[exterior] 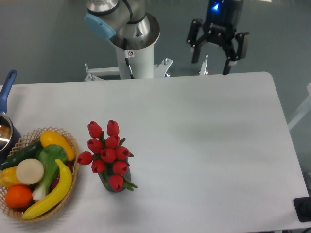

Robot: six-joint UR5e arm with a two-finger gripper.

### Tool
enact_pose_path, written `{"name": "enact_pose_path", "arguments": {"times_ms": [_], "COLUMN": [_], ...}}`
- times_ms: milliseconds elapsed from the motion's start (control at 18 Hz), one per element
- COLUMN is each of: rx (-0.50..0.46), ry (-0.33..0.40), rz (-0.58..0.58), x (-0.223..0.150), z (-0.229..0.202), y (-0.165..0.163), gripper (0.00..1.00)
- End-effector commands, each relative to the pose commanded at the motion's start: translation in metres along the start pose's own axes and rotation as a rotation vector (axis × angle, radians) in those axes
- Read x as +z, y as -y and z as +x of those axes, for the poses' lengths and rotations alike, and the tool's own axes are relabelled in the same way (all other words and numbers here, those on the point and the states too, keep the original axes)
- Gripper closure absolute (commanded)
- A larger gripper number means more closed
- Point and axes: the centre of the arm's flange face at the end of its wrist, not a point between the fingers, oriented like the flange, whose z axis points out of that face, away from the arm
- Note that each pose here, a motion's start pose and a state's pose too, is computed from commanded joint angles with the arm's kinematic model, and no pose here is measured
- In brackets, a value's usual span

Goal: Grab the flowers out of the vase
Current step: 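Move the open gripper down from its raised pose toward the table, then swing the open gripper toward the red tulip bouquet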

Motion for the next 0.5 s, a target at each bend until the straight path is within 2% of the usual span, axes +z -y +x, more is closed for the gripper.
{"name": "enact_pose_path", "arguments": {"times_ms": [278, 500], "rx": [-0.053, -0.060], "ry": [-0.077, -0.145], "rz": [0.087, 0.095], "x": [0.034, 0.062], "z": [0.016, 0.039], "y": [-0.008, -0.013], "gripper": [0.00, 0.00]}}
